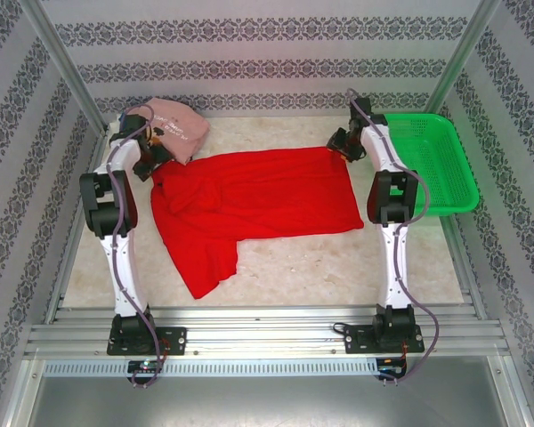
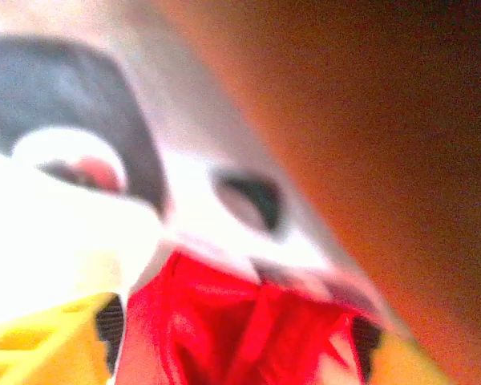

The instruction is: Fold and stack the t-shirts

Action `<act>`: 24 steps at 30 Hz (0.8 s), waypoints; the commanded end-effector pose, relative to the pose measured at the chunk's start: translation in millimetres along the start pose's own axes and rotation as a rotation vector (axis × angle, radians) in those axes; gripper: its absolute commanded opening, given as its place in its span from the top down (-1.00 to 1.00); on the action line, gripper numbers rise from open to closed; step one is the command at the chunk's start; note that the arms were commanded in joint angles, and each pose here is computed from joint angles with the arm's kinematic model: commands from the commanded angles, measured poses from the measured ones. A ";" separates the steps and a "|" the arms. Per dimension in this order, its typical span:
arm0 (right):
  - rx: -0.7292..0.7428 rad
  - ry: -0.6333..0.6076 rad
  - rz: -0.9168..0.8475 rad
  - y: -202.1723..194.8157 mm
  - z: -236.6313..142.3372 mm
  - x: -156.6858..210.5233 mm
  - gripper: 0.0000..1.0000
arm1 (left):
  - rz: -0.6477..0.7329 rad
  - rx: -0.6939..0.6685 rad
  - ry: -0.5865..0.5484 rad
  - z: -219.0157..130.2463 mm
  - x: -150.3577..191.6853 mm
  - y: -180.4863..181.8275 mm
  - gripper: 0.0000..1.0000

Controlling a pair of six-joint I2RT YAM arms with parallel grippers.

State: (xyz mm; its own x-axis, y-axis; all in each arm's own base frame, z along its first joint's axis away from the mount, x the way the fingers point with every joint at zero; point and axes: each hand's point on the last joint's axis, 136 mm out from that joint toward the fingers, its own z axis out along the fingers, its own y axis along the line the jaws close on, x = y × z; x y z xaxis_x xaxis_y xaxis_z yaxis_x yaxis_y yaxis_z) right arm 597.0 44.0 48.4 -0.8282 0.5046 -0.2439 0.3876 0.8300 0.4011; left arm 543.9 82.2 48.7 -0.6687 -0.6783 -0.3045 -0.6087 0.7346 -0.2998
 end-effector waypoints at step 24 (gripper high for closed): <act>0.188 0.224 0.080 -118.8 -158.9 229.0 -0.22 | -0.028 0.014 0.352 -207.0 341.9 74.5 -0.85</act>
State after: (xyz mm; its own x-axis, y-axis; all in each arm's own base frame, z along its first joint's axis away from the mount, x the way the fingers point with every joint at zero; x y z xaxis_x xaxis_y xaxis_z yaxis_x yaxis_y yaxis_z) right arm 295.7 39.4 91.5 -0.8729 0.4874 0.0235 0.4760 0.8399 0.2606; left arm 207.7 -83.0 120.0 -0.8065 -0.5882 -0.0603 -0.5378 0.7721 -0.3387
